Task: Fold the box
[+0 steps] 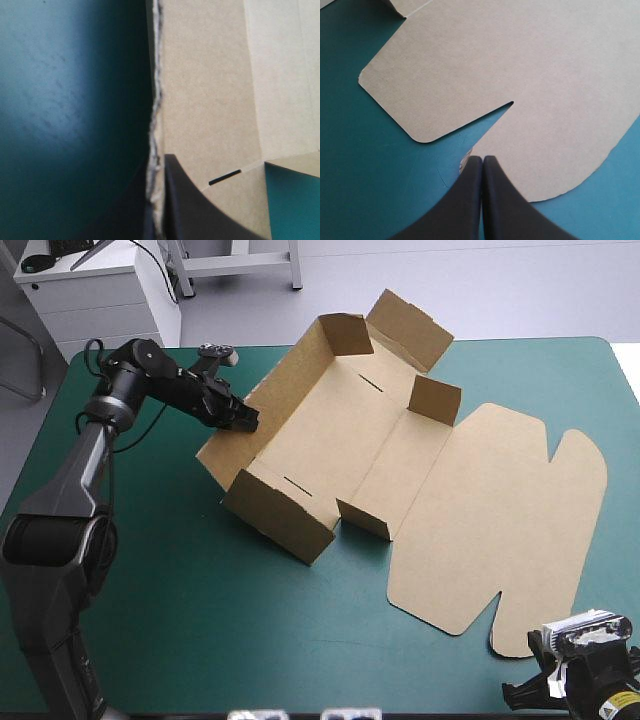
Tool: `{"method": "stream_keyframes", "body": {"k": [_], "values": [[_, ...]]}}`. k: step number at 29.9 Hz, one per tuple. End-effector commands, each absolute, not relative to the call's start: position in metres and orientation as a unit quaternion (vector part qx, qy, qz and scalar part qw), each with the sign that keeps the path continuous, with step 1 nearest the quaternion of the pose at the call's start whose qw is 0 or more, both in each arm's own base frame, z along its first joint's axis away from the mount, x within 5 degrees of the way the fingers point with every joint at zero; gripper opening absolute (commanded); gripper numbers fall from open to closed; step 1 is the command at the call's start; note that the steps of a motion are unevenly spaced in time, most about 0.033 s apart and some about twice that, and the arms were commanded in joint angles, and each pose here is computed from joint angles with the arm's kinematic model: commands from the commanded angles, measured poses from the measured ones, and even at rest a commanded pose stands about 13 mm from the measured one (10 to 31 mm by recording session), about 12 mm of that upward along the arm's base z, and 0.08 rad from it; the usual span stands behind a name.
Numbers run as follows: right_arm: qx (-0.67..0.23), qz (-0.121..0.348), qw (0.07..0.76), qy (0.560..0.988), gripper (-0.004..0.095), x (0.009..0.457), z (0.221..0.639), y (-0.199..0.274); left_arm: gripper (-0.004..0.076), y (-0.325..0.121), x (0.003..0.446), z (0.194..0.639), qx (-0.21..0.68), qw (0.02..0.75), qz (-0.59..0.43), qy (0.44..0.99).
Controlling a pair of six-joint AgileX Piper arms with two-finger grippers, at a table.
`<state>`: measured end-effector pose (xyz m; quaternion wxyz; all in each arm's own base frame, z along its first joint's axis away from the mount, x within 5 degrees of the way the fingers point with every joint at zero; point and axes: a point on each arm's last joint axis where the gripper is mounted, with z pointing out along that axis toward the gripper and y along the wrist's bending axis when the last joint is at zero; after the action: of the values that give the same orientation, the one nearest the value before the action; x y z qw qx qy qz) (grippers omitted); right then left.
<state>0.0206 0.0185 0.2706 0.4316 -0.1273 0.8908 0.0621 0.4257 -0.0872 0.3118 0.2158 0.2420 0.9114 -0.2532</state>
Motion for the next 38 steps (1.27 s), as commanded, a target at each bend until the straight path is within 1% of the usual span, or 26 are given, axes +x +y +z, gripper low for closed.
{"method": "stream_keyframes", "body": {"k": [1,6,10,13,16,19,24,29,33,38], "values": [[-0.126,0.066,0.463,0.875,-0.0019,0.025,0.282,0.019,-0.0001,-0.082,0.387,0.351,0.256,0.228,-0.268,0.9],[-0.126,0.065,0.463,0.875,-0.0019,0.025,0.282,0.019,-0.0001,-0.07,0.353,0.347,0.263,0.221,-0.267,0.9],[-0.125,0.065,0.463,0.875,-0.0019,0.025,0.282,0.019,-0.0001,-0.054,0.329,0.35,0.233,0.255,-0.258,0.902],[-0.125,0.065,0.463,0.875,-0.0019,0.025,0.282,0.019,-0.0001,-0.043,0.306,0.351,0.215,0.275,-0.269,0.898],[-0.125,0.065,0.463,0.875,-0.0019,0.025,0.282,0.019,-0.0001,-0.032,0.283,0.349,0.172,0.309,-0.269,0.896],[-0.125,0.065,0.463,0.875,-0.0019,0.025,0.282,0.019,-0.0001,-0.024,0.262,0.339,0.144,0.329,-0.262,0.896],[-0.125,0.065,0.463,0.875,-0.0019,0.025,0.282,0.019,-0.0001,-0.023,0.233,0.313,0.106,0.349,-0.26,0.894],[-0.125,0.065,0.463,0.875,-0.0019,0.025,0.282,0.019,-0.0001,-0.022,0.212,0.29,0.078,0.358,-0.242,0.898],[-0.125,0.065,0.463,0.875,-0.0019,0.025,0.282,0.019,-0.0001,-0.022,0.209,0.277,0.071,0.347,-0.246,0.902],[-0.125,0.065,0.463,0.875,-0.0019,0.025,0.282,0.019,0.0,-0.02,0.21,0.274,0.059,0.355,-0.236,0.903]]}}
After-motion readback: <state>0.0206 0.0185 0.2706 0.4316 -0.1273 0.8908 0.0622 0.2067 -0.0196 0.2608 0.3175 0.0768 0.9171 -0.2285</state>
